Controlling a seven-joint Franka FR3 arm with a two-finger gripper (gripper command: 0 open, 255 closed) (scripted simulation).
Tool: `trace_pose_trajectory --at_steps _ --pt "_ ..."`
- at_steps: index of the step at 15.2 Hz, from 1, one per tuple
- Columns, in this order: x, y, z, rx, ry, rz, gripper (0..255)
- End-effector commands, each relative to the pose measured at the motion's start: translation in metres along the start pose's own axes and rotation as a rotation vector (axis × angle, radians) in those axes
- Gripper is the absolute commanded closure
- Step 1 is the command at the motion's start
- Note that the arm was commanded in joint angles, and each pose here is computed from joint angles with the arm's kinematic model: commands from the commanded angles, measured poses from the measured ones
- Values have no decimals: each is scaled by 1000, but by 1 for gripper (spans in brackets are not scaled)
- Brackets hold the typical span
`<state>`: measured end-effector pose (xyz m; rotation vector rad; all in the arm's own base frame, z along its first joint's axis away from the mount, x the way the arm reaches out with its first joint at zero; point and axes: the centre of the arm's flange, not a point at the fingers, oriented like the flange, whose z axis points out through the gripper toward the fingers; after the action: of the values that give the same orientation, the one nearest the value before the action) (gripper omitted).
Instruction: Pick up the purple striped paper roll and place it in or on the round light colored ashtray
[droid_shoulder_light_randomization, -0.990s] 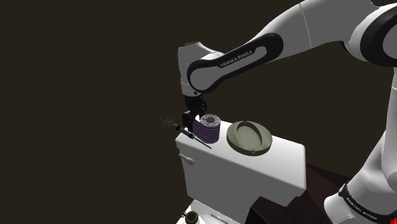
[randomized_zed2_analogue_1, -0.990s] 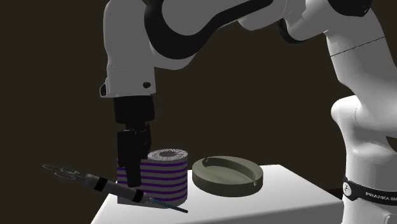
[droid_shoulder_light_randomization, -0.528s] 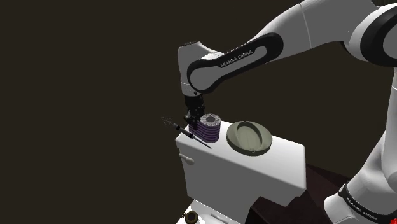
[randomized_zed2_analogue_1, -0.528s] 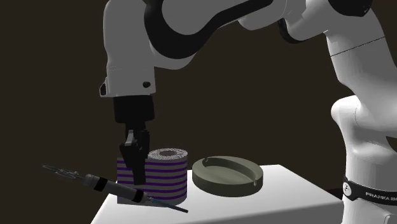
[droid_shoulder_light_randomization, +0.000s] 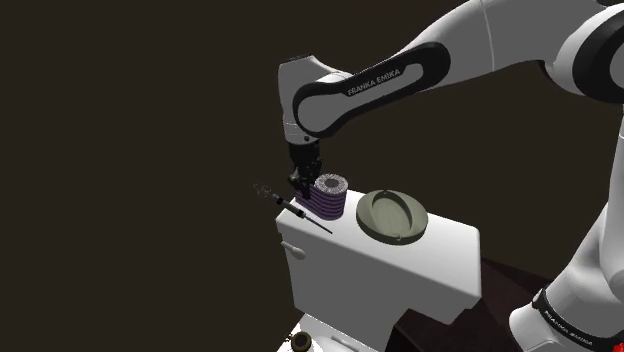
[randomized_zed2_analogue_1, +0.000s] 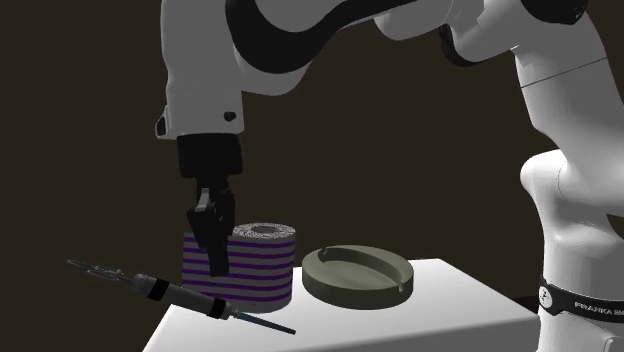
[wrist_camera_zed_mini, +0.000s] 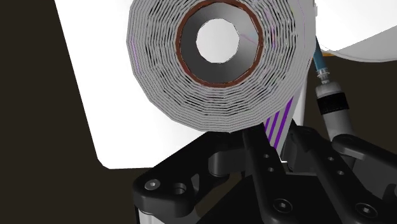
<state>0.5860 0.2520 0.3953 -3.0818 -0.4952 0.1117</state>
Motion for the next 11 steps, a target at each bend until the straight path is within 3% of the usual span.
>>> trace_pose_trajectory --at_steps 1,11 --pt "-1 1 -11 0 1 0 255" --pt "-5 -1 -64 0 1 0 255"
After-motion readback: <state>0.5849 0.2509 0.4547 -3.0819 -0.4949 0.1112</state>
